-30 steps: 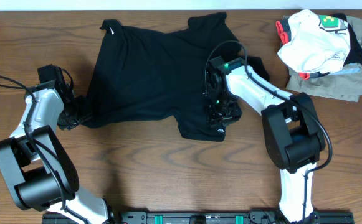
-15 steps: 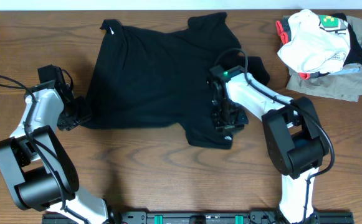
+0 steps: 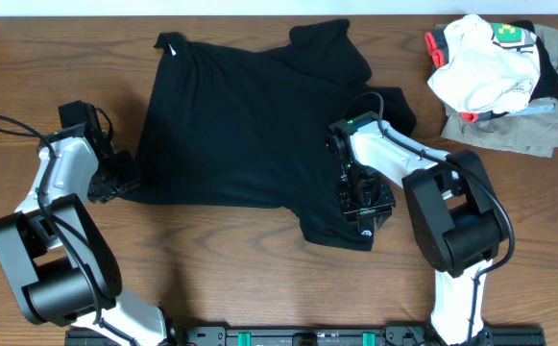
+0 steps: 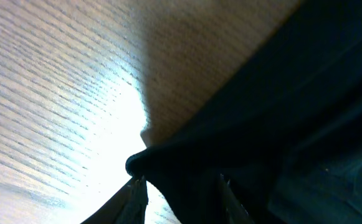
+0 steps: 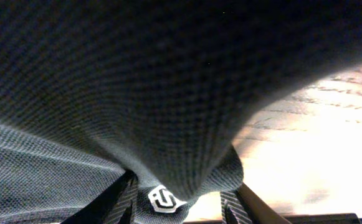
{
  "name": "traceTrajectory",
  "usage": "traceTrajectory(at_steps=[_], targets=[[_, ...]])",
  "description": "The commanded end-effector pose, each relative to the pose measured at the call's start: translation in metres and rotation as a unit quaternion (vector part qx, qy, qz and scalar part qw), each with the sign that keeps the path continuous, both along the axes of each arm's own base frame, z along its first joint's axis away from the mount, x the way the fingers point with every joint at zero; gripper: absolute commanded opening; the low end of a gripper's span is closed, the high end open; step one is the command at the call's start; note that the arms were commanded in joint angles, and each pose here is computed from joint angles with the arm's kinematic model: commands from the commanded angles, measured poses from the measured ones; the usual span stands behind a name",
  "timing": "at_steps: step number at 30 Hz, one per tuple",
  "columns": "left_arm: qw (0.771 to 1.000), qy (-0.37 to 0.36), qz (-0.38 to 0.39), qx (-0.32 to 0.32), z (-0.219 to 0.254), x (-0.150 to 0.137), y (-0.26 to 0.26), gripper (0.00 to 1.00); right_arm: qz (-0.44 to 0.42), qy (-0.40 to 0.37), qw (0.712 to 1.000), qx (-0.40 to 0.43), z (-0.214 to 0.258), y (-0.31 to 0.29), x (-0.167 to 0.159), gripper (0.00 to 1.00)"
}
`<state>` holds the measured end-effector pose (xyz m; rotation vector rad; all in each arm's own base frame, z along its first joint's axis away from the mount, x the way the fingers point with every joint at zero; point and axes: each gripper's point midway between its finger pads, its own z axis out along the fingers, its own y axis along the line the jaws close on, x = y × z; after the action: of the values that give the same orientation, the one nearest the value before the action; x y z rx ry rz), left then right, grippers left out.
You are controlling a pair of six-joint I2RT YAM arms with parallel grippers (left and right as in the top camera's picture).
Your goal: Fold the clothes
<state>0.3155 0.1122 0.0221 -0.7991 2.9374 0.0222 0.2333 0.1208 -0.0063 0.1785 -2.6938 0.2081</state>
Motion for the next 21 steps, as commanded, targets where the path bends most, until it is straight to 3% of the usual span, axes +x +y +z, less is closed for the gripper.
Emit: traceTrajectory(at_steps=[1,7,13,21], targets=[[1.0,0.004,-0.008,0.007,0.002,-0.004,0.003,0.39,0.0,-0.022,1.0,-0.002,-0.017,0.003,0.004,0.45],[1.0,0.006,-0.021,0.007,0.002,-0.005,0.002,0.39,0.013,-0.13,0.987,0.091,0.014,0.028,0.051,0.54],[0.999,0.036,-0.026,-0.005,0.003,-0.021,-0.003,0.37,0.007,-0.208,0.97,0.126,0.059,0.024,0.075,0.63],[0.998,-0.005,0.063,0.003,0.034,-0.025,0.012,0.33,-0.02,-0.25,0.954,0.161,0.087,0.006,0.093,0.66]])
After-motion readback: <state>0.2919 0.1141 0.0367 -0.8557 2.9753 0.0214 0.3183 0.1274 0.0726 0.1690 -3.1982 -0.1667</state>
